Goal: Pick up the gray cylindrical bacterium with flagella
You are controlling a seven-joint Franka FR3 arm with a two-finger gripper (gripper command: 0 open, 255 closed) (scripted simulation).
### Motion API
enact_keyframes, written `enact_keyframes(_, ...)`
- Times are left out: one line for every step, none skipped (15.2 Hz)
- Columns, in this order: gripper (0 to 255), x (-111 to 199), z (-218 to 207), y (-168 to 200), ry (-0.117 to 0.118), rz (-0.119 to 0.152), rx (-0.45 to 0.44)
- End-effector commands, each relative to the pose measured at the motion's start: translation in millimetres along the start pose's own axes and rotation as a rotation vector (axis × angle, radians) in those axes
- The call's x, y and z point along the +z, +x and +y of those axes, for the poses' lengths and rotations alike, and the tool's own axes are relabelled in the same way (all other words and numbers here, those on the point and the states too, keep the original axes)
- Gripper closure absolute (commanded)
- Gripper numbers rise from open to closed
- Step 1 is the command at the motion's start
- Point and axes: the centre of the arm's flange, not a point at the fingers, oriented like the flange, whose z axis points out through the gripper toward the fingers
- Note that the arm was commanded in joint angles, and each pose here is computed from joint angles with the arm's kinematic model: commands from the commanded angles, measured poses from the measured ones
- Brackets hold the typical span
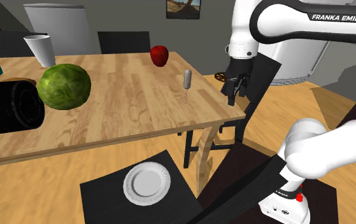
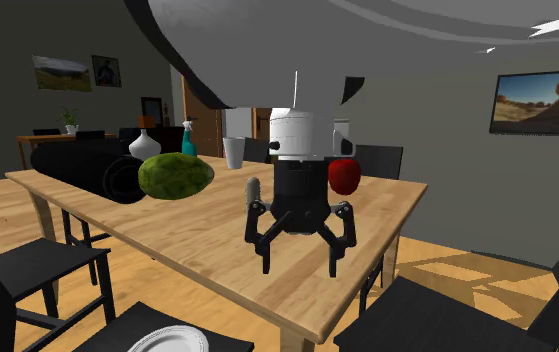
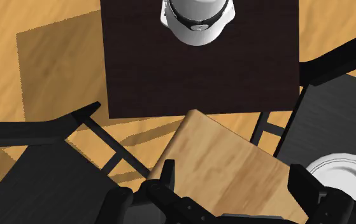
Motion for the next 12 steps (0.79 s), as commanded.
enact_keyframes(0,0,0,0,0.0,0.0,0.0)
enact_keyframes(0,-8,-5,10,-0.015,0.002,-0.023)
enact_keyframes(0,-16,-11,20,-0.029,0.003,-0.047)
enact_keyframes(0,-23,-17,29,-0.044,0.005,-0.07)
enact_keyframes(0,-31,-23,39,-0.058,0.006,-0.094)
enact_keyframes(0,-39,-30,48,-0.073,0.008,-0.117)
enact_keyframes(0,-46,-37,57,-0.088,0.009,-0.14)
enact_keyframes(0,-54,-44,66,-0.102,0.011,-0.164)
enact_keyframes(0,-61,-51,75,-0.117,0.013,-0.187)
enact_keyframes(0,-68,-59,83,-0.131,0.014,-0.21)
enact_keyframes(0,-75,-67,92,-0.146,0.016,-0.234)
enact_keyframes(0,-82,-76,100,-0.16,0.017,-0.257)
